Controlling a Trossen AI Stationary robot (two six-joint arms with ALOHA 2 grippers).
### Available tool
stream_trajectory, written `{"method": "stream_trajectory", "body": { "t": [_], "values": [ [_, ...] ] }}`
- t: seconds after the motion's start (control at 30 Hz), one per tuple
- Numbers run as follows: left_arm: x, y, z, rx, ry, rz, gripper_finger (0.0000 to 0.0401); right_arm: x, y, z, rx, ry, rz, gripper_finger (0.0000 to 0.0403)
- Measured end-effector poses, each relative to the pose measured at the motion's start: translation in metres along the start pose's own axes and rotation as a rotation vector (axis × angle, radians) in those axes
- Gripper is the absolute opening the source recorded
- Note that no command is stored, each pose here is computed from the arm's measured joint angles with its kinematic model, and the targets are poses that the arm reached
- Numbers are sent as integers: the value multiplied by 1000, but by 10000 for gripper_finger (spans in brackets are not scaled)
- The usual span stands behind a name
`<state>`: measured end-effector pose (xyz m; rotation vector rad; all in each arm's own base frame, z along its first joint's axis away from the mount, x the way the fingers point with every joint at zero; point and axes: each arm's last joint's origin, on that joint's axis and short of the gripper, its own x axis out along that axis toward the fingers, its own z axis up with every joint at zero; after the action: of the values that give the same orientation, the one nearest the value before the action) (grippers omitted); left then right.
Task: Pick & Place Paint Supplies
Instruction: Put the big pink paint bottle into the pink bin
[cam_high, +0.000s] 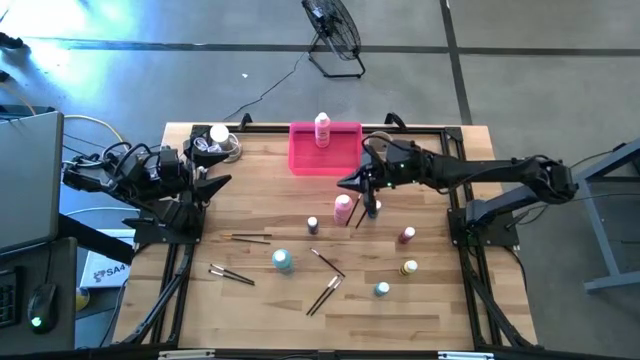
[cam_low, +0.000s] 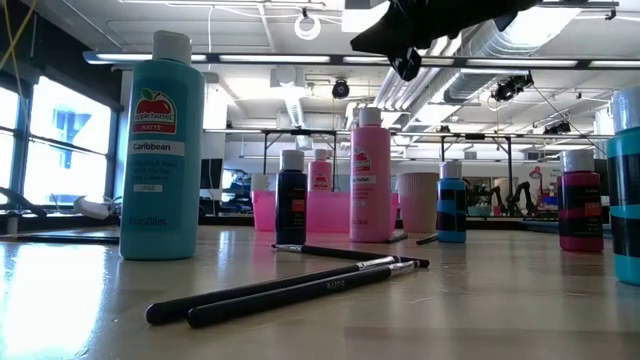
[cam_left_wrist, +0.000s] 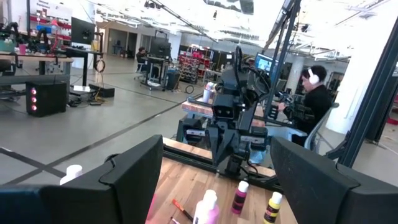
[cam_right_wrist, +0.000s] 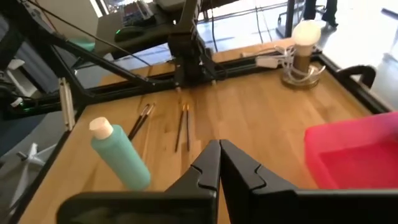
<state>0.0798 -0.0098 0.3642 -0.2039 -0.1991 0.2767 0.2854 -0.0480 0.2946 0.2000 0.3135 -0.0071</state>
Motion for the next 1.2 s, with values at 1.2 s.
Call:
{"method": "stream_trajectory", "body": {
  "t": [1.2],
  "values": [
    [0, 1, 0, 2, -2, 43, 294, -74, 4, 20, -1, -51, -69, 3]
  ]
}}
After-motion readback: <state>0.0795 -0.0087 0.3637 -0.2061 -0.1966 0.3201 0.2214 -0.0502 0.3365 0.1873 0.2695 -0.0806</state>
